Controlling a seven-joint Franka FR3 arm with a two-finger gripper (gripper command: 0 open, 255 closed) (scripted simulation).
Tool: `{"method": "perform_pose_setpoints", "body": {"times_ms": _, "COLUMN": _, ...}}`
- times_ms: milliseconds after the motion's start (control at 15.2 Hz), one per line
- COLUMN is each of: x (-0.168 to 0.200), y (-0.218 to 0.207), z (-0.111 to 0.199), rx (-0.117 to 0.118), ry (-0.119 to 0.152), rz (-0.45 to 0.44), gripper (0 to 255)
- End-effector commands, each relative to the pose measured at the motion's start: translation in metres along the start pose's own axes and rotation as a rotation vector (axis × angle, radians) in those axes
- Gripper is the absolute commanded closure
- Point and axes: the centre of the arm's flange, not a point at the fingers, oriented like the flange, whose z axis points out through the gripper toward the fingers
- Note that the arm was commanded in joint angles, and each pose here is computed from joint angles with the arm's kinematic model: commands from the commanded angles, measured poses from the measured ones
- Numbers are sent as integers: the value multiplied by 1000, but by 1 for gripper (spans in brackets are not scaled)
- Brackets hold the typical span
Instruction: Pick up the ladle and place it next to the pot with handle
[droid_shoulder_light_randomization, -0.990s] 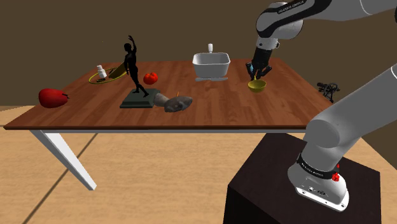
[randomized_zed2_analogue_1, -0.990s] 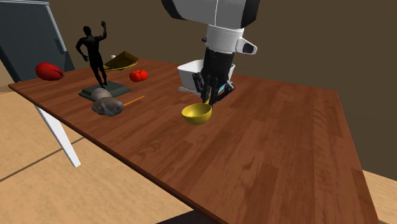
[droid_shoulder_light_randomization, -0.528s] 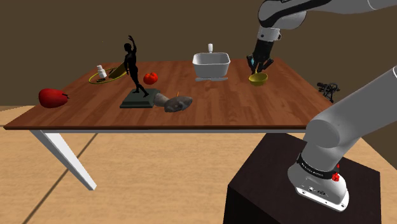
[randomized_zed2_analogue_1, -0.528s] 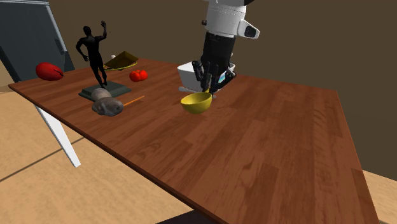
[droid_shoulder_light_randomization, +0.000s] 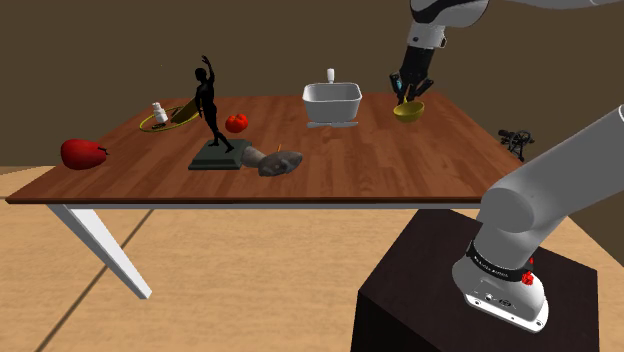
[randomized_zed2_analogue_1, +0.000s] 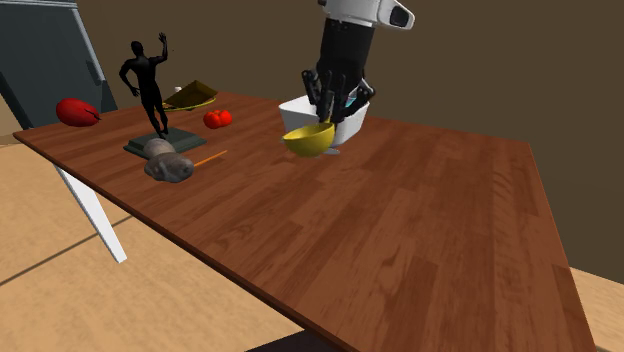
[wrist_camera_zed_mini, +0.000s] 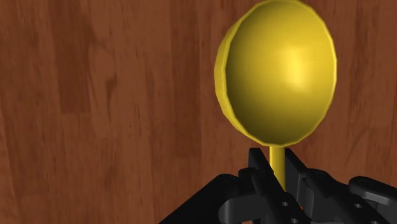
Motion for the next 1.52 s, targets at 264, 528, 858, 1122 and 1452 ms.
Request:
{"method": "perform_pose_setpoints", "body": {"times_ms": 264, "x": -3, "y": -5, "z": -33, "rx": 0, "ry": 0, "rz": 0, "gripper": 255}}
{"method": "perform_pose_setpoints", "body": {"times_ms": 528, "x": 22, "y": -3, "z": -41, "rx": 0, "ry": 0, "rz": 0, "gripper": 255}}
{"method": "perform_pose_setpoints", "body": {"times_ms": 858, "x": 88, "y": 6, "z": -48, "rx": 0, "ry": 0, "rz": 0, "gripper": 255}}
{"method": "perform_pose_setpoints", "body": {"times_ms": 1122, "x": 140, "y": 12, "z": -54, "rx": 0, "ry": 0, "rz": 0, "gripper": 255}}
{"method": "perform_pose_setpoints", "body": {"times_ms": 1452, "x": 205, "y": 21, "z": -60, "rx": 0, "ry": 0, "rz": 0, "gripper": 255}}
